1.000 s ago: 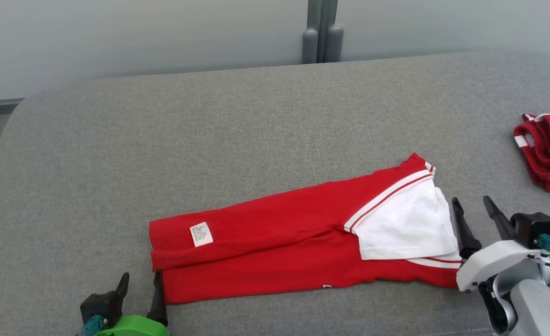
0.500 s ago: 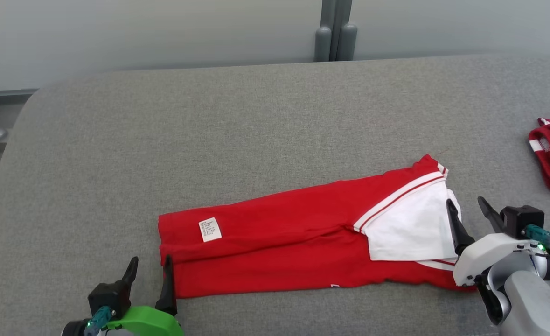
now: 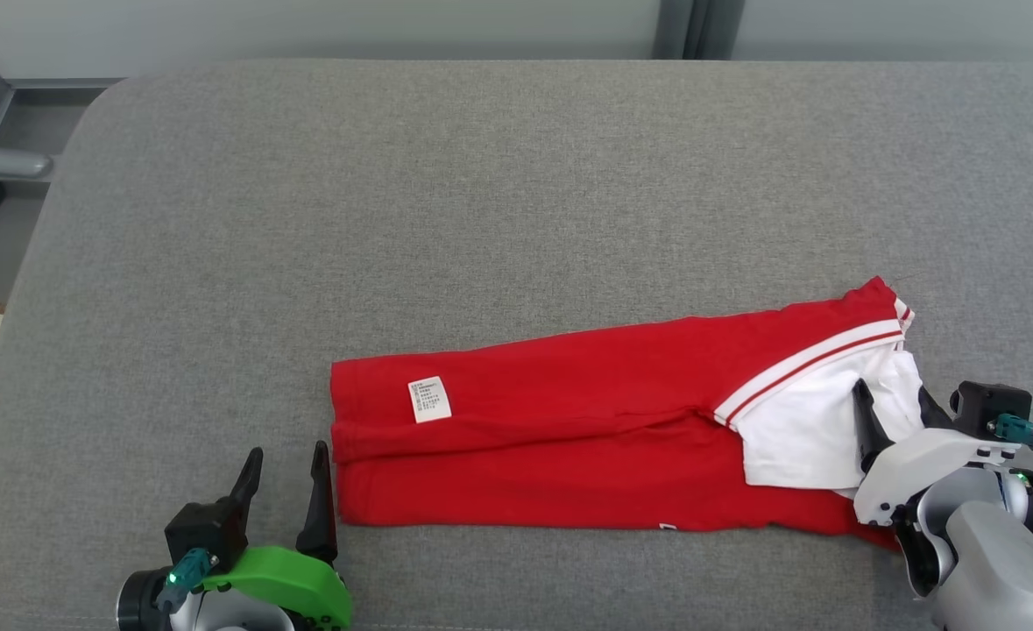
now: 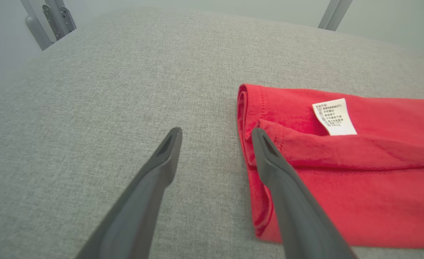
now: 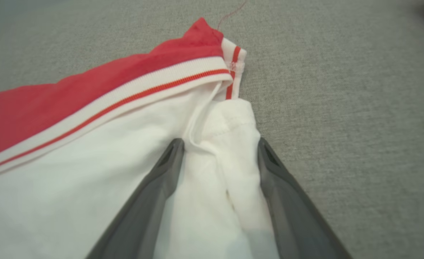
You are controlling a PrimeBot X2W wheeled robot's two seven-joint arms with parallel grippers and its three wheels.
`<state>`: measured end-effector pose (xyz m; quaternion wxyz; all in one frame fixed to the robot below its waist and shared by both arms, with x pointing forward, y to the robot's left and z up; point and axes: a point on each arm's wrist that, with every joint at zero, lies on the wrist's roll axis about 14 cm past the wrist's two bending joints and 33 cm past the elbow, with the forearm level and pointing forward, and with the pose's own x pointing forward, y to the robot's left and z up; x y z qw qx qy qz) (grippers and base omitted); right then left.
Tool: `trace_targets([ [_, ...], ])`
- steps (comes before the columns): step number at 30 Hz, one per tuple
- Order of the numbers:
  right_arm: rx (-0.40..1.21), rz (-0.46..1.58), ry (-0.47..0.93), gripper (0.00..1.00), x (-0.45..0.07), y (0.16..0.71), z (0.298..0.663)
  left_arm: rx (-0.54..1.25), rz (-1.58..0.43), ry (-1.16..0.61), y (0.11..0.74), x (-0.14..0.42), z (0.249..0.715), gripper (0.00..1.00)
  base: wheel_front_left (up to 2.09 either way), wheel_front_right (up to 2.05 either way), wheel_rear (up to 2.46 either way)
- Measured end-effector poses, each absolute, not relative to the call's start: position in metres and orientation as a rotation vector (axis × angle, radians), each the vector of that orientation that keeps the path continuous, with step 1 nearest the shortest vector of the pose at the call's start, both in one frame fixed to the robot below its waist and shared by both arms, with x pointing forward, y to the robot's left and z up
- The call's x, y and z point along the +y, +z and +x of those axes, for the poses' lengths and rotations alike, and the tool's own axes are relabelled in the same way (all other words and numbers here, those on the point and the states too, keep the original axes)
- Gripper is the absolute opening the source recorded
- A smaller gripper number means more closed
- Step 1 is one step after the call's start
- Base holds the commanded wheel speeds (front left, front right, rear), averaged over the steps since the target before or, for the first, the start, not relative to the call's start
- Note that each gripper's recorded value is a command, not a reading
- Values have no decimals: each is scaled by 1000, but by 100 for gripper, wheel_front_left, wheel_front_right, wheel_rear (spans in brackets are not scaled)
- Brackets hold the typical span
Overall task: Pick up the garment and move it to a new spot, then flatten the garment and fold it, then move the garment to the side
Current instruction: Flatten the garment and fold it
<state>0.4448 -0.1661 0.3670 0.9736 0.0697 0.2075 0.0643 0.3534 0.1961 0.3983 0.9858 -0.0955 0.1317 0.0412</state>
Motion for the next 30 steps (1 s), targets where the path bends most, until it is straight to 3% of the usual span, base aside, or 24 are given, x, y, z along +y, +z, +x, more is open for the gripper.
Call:
trace_targets([
  [4, 436, 177, 155, 100, -152, 361, 445, 271, -191, 101, 396, 202, 351, 100, 0, 0, 0],
  [5, 440, 187, 172, 94, -146, 361, 444, 270, -190, 102, 397, 202, 351, 100, 0, 0, 0],
  [7, 450, 203, 179, 49, -143, 360, 442, 267, -191, 97, 397, 201, 352, 100, 0, 0, 0],
  [9, 459, 209, 187, 11, -141, 359, 440, 267, -191, 90, 398, 198, 352, 100, 0, 0, 0],
  [10, 466, 213, 186, 0, -142, 359, 440, 266, -190, 87, 398, 197, 352, 100, 0, 0, 0],
  [19, 479, 231, 170, 0, -149, 359, 444, 256, -191, 75, 401, 195, 354, 100, 0, 0, 0],
  [27, 414, 153, 12, 0, -226, 383, 459, 235, -195, 65, 408, 193, 354, 100, 0, 0, 0],
  [30, 374, 146, 5, 0, -233, 395, 463, 232, -196, 57, 409, 190, 355, 100, 0, 0, 0],
])
